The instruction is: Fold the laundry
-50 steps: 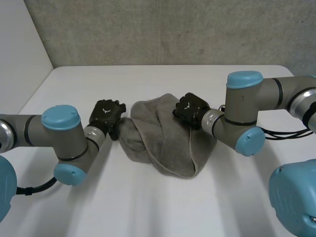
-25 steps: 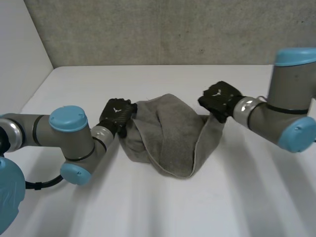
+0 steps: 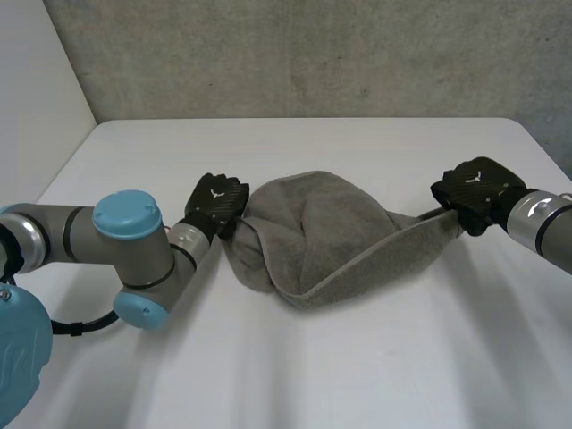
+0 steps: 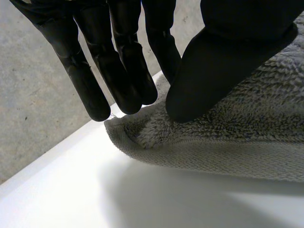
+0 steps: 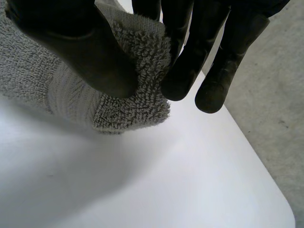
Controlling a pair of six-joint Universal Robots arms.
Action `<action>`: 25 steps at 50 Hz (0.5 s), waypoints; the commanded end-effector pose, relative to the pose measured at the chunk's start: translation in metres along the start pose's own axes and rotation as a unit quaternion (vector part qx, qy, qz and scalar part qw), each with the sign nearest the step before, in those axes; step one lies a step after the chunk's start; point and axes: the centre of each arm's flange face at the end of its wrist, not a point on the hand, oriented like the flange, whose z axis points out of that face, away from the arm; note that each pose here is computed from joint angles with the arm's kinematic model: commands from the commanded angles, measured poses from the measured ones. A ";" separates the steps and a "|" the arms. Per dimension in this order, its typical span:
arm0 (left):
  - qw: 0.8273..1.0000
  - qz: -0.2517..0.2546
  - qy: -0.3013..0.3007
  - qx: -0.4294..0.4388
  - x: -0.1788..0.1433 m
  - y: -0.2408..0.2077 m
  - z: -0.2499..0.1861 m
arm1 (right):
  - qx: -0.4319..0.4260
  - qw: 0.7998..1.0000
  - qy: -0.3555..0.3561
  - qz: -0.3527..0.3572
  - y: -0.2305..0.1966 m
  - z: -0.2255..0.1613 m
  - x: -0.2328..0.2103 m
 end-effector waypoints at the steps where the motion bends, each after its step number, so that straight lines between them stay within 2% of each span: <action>1: 0.998 0.036 -0.007 0.041 -0.007 -0.019 0.011 | 0.044 0.998 0.035 -0.018 -0.021 0.009 0.018; 2: 0.996 0.058 -0.020 0.072 -0.013 -0.034 0.017 | 0.071 0.996 0.060 -0.015 -0.036 0.012 0.032; 3: 0.996 0.058 -0.020 0.072 -0.013 -0.034 0.017 | 0.108 0.990 0.090 -0.006 -0.055 0.013 0.050; 4: 0.989 0.081 -0.042 0.112 -0.022 -0.057 0.022 | 0.108 0.990 0.090 -0.006 -0.055 0.013 0.050; 5: 0.980 0.099 -0.067 0.159 -0.033 -0.087 0.026 | 0.152 0.980 0.127 0.006 -0.079 0.011 0.072; 6: 0.980 0.099 -0.067 0.159 -0.033 -0.088 0.026 | 0.199 0.964 0.172 0.026 -0.103 0.005 0.096; 7: 0.969 0.108 -0.098 0.201 -0.045 -0.118 0.027 | 0.200 0.964 0.172 0.027 -0.103 0.005 0.097; 8: 0.954 0.110 -0.135 0.244 -0.059 -0.150 0.026 | 0.249 0.942 0.218 0.057 -0.123 -0.002 0.119; 9: 0.954 0.110 -0.135 0.245 -0.059 -0.151 0.025 | 0.250 0.942 0.218 0.057 -0.124 -0.002 0.119; 10: 0.936 0.107 -0.177 0.286 -0.074 -0.183 0.021 | 0.298 0.914 0.259 0.092 -0.139 -0.011 0.139; 11: 0.935 0.107 -0.178 0.287 -0.074 -0.183 0.021 | 0.347 0.885 0.289 0.116 -0.152 -0.022 0.154; 12: 0.916 0.100 -0.216 0.324 -0.087 -0.213 0.013 | 0.347 0.885 0.289 0.116 -0.152 -0.022 0.154; 13: 0.899 0.091 -0.244 0.351 -0.096 -0.236 0.004 | 0.389 0.857 0.310 0.135 -0.167 -0.037 0.165; 14: 0.899 0.091 -0.245 0.352 -0.096 -0.236 0.004 | 0.408 0.844 0.316 0.145 -0.173 -0.048 0.170; 15: 0.888 0.081 -0.263 0.368 -0.103 -0.251 -0.004 | 0.409 0.844 0.316 0.145 -0.174 -0.048 0.170; 16: 0.885 0.071 -0.269 0.373 -0.106 -0.257 -0.010 | 0.403 0.850 0.305 0.150 -0.175 -0.049 0.166; 17: 0.885 0.071 -0.269 0.373 -0.106 -0.257 -0.010 | 0.403 0.850 0.305 0.150 -0.175 -0.049 0.166; 18: 0.887 0.064 -0.266 0.372 -0.106 -0.258 -0.014 | 0.384 0.863 0.287 0.157 -0.170 -0.045 0.159; 19: 0.895 0.057 -0.259 0.358 -0.104 -0.250 -0.016 | 0.355 0.883 0.257 0.167 -0.160 -0.038 0.147; 20: 0.895 0.057 -0.259 0.358 -0.104 -0.250 -0.016 | 0.355 0.883 0.257 0.167 -0.160 -0.038 0.147; 21: 0.908 0.053 -0.250 0.333 -0.101 -0.233 -0.017 | 0.322 0.903 0.225 0.177 -0.148 -0.031 0.134; 22: 0.908 0.053 -0.250 0.333 -0.101 -0.233 -0.017 | 0.285 0.922 0.189 0.181 -0.135 -0.025 0.119; 23: 0.919 0.050 -0.242 0.306 -0.097 -0.216 -0.019 | 0.285 0.922 0.189 0.181 -0.135 -0.025 0.119; 24: 0.930 0.048 -0.236 0.277 -0.093 -0.196 -0.022 | 0.250 0.939 0.152 0.179 -0.121 -0.018 0.102; 25: 0.930 0.048 -0.236 0.276 -0.093 -0.196 -0.022 | 0.249 0.939 0.152 0.179 -0.121 -0.018 0.101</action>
